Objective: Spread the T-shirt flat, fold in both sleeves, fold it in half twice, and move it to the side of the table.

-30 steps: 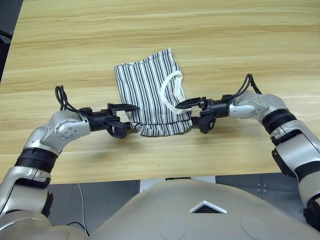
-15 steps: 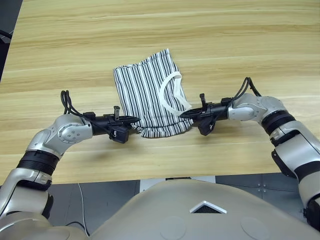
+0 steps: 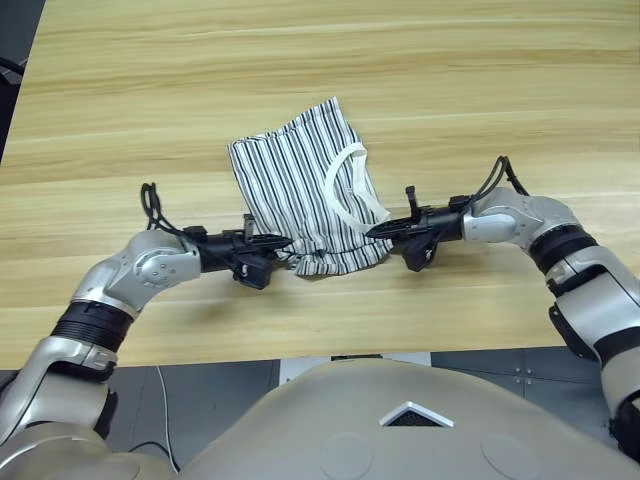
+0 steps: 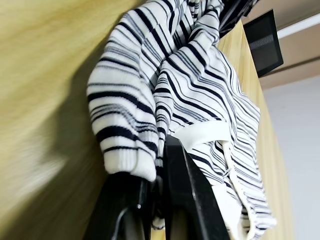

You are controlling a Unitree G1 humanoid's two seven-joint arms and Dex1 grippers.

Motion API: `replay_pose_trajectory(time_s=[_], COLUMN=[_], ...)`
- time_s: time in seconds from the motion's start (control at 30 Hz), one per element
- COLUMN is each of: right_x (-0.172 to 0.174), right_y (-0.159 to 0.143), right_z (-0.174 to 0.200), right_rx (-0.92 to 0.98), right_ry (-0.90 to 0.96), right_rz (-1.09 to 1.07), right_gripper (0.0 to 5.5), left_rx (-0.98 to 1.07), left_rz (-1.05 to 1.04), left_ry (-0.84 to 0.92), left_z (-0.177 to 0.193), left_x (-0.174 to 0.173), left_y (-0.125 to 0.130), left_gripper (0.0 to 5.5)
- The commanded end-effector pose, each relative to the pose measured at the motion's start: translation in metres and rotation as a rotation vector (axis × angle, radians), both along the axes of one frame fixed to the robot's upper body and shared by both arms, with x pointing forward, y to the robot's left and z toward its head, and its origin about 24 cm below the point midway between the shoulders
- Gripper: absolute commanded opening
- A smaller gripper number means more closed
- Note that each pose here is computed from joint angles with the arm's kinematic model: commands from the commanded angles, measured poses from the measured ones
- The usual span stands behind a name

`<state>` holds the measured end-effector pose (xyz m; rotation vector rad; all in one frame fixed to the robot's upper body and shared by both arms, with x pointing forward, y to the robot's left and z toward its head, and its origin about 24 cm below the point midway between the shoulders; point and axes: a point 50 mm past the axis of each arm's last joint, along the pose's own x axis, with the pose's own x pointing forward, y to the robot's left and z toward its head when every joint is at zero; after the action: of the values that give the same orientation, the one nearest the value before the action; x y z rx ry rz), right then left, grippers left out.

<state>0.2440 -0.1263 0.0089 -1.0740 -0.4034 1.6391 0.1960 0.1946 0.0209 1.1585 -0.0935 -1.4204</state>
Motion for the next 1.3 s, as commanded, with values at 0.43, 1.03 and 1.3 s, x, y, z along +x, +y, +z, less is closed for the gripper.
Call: replay_pose_trajectory(time_s=[0.43,1.03,1.3], right_x=[-0.053,-0.085,-0.052], right_y=[-0.026,-0.031,-0.02], right_z=[0.045,0.077,0.086], right_rx=[0.085,0.025,0.063], right_ry=[0.312,0.652,0.504], right_rz=[-0.059,-0.108,-0.213], right_gripper=[0.1,0.1,0.1], left_rx=[0.142,0.119,0.056], left_rz=[-0.263,-0.269,-0.135], left_ry=[0.067,0.322,0.352], left_z=[0.039,0.082,0.081], left_x=[-0.01,-0.035,-0.015], left_y=[-0.036,-0.03,-0.021], left_gripper=[0.22,0.22,0.22])
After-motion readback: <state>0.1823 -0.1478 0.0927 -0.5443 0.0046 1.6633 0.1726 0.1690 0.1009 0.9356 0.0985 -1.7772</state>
